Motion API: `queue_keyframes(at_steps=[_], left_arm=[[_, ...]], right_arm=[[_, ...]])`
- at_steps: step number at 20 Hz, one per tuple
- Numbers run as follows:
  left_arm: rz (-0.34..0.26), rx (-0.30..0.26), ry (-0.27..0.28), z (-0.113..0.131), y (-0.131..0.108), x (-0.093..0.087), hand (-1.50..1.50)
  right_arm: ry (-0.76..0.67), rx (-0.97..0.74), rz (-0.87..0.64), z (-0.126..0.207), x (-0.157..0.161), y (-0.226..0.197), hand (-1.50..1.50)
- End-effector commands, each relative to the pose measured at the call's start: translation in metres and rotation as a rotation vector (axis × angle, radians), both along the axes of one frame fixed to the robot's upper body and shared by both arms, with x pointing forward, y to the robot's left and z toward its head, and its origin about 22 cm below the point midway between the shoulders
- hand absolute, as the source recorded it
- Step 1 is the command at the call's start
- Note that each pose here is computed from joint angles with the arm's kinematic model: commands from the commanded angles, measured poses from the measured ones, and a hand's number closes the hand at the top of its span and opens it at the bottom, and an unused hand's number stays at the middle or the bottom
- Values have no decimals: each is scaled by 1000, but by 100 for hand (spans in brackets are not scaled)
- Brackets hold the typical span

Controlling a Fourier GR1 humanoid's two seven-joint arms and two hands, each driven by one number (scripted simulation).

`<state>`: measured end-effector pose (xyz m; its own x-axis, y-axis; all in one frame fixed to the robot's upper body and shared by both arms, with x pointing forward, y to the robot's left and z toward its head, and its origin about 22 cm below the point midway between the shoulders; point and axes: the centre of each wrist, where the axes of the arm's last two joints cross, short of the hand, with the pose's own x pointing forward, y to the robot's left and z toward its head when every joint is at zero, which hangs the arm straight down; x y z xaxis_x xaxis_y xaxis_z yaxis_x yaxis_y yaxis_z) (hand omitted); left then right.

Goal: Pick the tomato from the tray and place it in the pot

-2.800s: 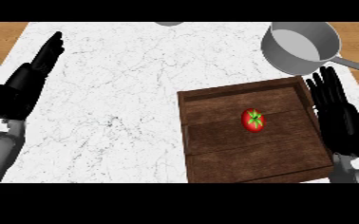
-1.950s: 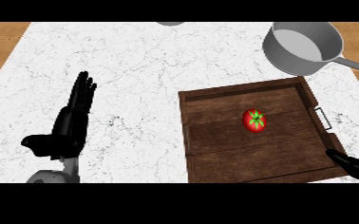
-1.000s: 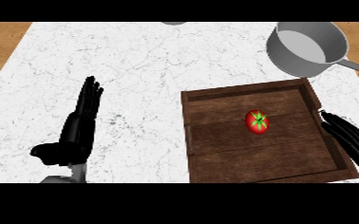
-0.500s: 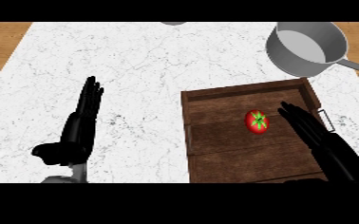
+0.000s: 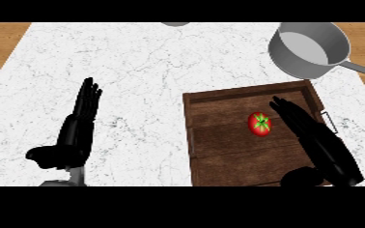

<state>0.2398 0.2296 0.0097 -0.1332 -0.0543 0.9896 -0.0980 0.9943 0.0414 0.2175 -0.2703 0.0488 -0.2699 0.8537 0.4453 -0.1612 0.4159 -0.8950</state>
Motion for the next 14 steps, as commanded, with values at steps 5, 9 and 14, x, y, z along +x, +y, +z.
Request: queue_keyframes(at_steps=[5,9,14], left_arm=[[-14,-17,16,9,-10,-11,0],[-5,0,25,1,-3,0,0],[-3,19,-5,2,-9,11,0]], right_arm=[[31,-30,-9,-37,21,2,-150],[34,-15,-25,-33,13,10,-150],[19,-4,8,-40,25,24,-150]])
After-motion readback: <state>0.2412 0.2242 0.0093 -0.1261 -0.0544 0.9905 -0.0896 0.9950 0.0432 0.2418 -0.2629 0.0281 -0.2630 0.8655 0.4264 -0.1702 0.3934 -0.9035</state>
